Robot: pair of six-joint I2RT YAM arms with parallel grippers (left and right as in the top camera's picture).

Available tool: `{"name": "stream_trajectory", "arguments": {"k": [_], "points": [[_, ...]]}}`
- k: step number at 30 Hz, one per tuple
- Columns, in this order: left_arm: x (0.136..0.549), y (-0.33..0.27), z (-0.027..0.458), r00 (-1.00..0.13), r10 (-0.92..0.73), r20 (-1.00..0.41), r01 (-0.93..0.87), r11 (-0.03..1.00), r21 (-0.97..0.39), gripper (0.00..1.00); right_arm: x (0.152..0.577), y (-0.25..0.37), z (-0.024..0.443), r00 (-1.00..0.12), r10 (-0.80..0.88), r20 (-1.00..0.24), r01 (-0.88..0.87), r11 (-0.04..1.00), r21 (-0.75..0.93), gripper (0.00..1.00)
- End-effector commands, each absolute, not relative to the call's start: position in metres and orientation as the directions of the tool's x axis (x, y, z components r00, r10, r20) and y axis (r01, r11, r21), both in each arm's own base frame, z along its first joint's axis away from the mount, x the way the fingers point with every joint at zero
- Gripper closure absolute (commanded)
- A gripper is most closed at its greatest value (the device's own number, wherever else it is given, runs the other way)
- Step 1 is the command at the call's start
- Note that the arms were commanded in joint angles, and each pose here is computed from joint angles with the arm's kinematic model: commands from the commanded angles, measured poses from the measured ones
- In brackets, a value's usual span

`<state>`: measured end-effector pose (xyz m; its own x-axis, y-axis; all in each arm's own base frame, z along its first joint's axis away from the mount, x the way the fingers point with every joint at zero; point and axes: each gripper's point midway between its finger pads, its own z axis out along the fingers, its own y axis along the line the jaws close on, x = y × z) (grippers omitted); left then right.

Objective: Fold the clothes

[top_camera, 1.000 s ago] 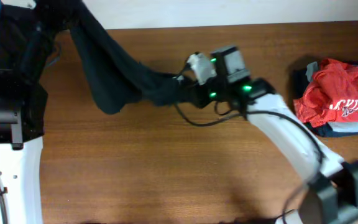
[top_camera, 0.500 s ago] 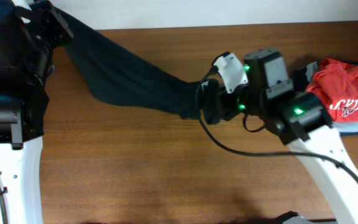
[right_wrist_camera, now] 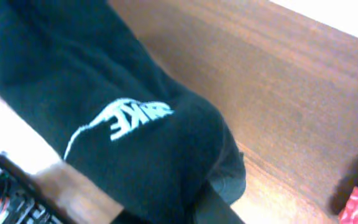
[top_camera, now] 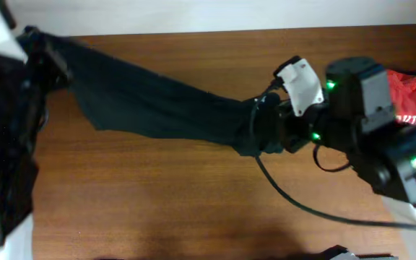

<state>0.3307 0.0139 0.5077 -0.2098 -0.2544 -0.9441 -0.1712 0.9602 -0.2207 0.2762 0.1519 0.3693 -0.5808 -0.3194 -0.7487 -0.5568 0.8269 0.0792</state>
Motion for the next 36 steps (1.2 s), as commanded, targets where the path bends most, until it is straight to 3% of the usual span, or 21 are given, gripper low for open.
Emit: {"name": "stream_trajectory", "arguments": {"k": [1,7,13,19,27,36], "points": [[0.308,0.019,0.514,-0.202,-0.236,-0.951,-0.184,0.962,-0.200,0.99,0.264,0.143,0.393,-0.545,-0.292,-0.786,-0.541,0.839,0.064,0.96],[0.290,0.019,0.482,-0.327,-0.274,-0.904,-0.222,0.953,-0.208,0.99,0.249,0.135,0.405,-0.548,-0.226,-0.805,-0.502,0.859,0.101,0.96],[0.277,0.019,0.446,-0.464,-0.279,-0.841,-0.257,0.951,-0.174,0.99,0.243,0.112,0.401,-0.611,-0.126,-0.781,-0.353,0.927,0.127,0.96],[0.275,0.019,0.432,-0.507,-0.278,-0.816,-0.265,0.951,-0.159,0.99,0.249,0.099,0.381,-0.696,-0.057,-0.716,-0.224,0.965,0.140,0.96],[0.291,0.019,0.384,-0.589,-0.296,-0.752,-0.294,0.945,-0.142,0.99,0.284,0.086,0.340,-0.801,0.032,-0.598,-0.053,0.991,0.124,0.96],[0.352,0.017,0.281,-0.602,-0.317,-0.732,-0.313,0.938,-0.150,0.99,0.358,0.072,0.268,-0.889,0.092,-0.448,0.061,0.995,0.083,0.96]]}}
